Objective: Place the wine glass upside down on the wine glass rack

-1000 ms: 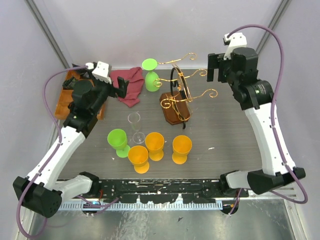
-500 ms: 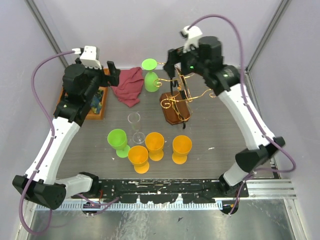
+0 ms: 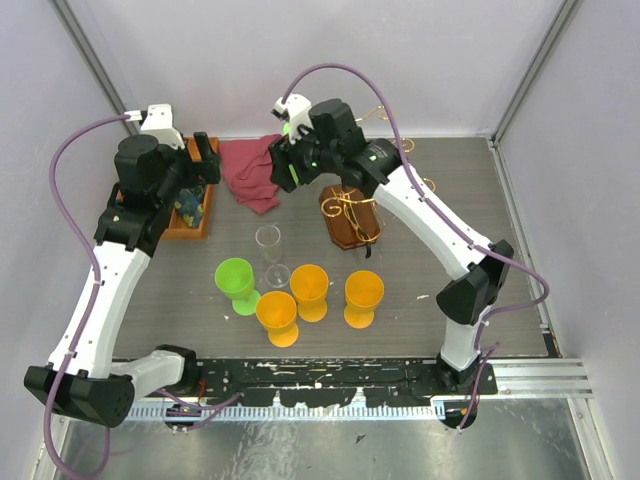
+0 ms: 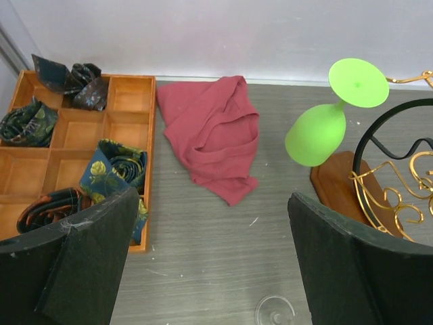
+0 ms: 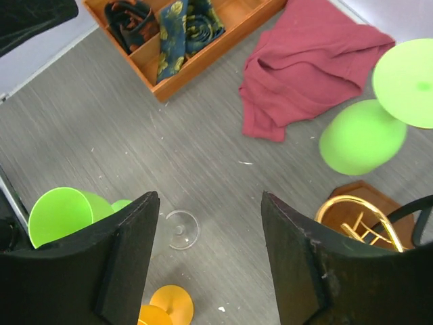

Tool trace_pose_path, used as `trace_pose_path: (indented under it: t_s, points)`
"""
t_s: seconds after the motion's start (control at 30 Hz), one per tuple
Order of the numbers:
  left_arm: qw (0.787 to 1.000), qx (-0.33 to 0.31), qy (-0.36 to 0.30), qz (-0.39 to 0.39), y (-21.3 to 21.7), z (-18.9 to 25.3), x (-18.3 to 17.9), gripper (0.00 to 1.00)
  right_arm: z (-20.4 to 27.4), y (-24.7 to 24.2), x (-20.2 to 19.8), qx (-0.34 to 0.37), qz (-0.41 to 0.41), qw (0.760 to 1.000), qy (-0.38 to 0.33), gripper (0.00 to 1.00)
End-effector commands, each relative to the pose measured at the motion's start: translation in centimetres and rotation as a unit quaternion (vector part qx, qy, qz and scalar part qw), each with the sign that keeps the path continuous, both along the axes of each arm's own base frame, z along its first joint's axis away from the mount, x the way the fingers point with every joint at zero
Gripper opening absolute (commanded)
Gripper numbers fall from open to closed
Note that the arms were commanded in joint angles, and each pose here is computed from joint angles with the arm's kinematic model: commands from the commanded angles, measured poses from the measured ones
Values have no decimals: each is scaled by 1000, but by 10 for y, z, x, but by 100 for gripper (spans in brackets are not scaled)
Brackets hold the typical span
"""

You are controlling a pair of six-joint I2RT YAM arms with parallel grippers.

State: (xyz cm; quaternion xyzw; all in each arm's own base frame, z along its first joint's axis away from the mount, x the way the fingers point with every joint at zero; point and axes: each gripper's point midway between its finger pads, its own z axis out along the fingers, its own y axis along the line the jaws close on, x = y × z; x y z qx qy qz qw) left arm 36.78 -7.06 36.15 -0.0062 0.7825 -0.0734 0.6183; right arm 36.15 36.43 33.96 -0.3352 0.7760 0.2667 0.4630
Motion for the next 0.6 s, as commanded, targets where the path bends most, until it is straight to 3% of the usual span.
trace_pose_path:
  t_s: [0.0,0.17,0.57]
  points:
    - [1000,2,8,15,9,-6,-7,98,-4,10,-8,-28,26,999,-11,65]
    - [1000,4,14,25,14,-11,-5,98,-48,13,-25,-99,46,994,23,62]
    - [999,4,21,31,18,-19,-4,98,-87,2,-56,-143,66,984,84,54]
